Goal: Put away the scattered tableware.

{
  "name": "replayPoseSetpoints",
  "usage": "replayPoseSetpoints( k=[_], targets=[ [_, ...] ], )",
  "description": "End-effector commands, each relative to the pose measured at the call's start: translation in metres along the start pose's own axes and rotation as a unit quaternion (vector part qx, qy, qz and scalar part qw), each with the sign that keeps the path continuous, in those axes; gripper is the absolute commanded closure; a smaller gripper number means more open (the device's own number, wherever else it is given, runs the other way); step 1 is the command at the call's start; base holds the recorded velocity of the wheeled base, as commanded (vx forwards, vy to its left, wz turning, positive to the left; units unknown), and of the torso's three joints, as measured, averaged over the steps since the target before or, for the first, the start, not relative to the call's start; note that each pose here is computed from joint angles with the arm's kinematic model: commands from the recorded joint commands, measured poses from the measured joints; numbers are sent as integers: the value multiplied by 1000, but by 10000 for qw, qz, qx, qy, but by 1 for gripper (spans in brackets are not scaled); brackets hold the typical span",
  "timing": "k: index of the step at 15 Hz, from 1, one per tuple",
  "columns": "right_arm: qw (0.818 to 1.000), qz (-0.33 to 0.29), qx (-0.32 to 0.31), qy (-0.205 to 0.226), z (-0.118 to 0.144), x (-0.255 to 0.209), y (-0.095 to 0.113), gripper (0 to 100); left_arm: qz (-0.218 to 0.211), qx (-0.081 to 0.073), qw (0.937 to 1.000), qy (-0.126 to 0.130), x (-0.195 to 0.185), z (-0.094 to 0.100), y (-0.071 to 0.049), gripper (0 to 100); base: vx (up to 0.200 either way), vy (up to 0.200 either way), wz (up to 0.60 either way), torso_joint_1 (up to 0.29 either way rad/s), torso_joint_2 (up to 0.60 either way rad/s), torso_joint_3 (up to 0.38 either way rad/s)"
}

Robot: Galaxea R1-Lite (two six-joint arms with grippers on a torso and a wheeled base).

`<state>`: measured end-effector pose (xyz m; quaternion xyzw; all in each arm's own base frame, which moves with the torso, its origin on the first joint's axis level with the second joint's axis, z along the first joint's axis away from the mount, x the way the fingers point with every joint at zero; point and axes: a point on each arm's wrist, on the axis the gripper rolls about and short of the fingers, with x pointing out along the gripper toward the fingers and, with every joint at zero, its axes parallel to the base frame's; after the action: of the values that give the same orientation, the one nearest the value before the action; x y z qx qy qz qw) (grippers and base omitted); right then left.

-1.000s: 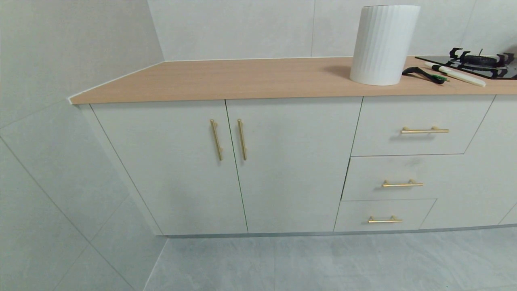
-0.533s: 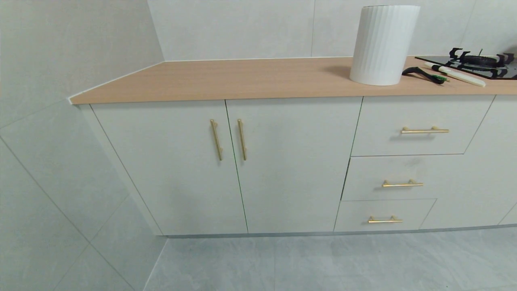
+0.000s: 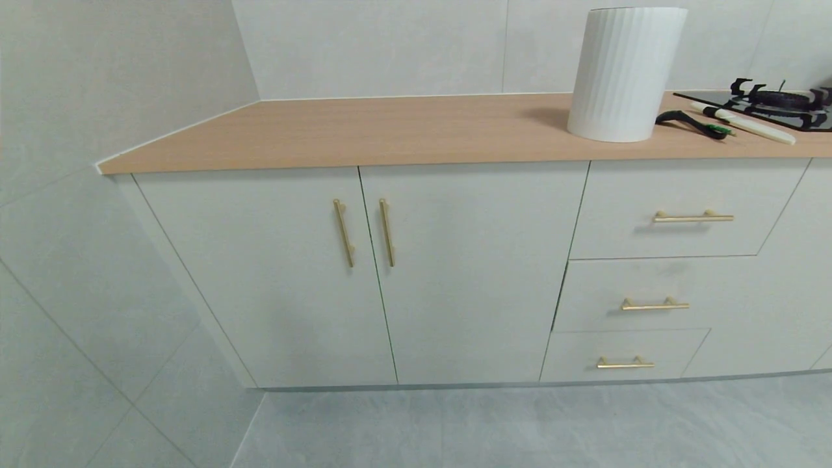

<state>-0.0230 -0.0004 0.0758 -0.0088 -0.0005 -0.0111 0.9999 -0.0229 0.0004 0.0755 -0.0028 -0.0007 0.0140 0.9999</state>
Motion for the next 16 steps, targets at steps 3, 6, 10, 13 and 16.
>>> replayPoseSetpoints(
  k=[3, 6, 10, 13, 16],
  targets=[
    [10000, 4, -4, 14, 0, 0, 0, 0, 5, -11, 10000, 6, 0, 0, 0, 0, 200, 0, 0, 2, 2, 2],
    [10000, 4, -4, 14, 0, 0, 0, 0, 5, -3, 10000, 6, 0, 0, 0, 0, 200, 0, 0, 2, 1, 4],
    [10000, 4, -4, 14, 0, 0, 0, 0, 5, 5, 10000, 6, 0, 0, 0, 0, 0, 0, 0, 0, 0, 0],
    [10000, 4, -4, 14, 0, 0, 0, 0, 5, 5, 10000, 6, 0, 0, 0, 0, 0, 0, 0, 0, 0, 0],
    [10000, 4, -4, 14, 0, 0, 0, 0, 5, 5, 10000, 6, 0, 0, 0, 0, -67, -67, 0, 6, -1, 1]
  ],
)
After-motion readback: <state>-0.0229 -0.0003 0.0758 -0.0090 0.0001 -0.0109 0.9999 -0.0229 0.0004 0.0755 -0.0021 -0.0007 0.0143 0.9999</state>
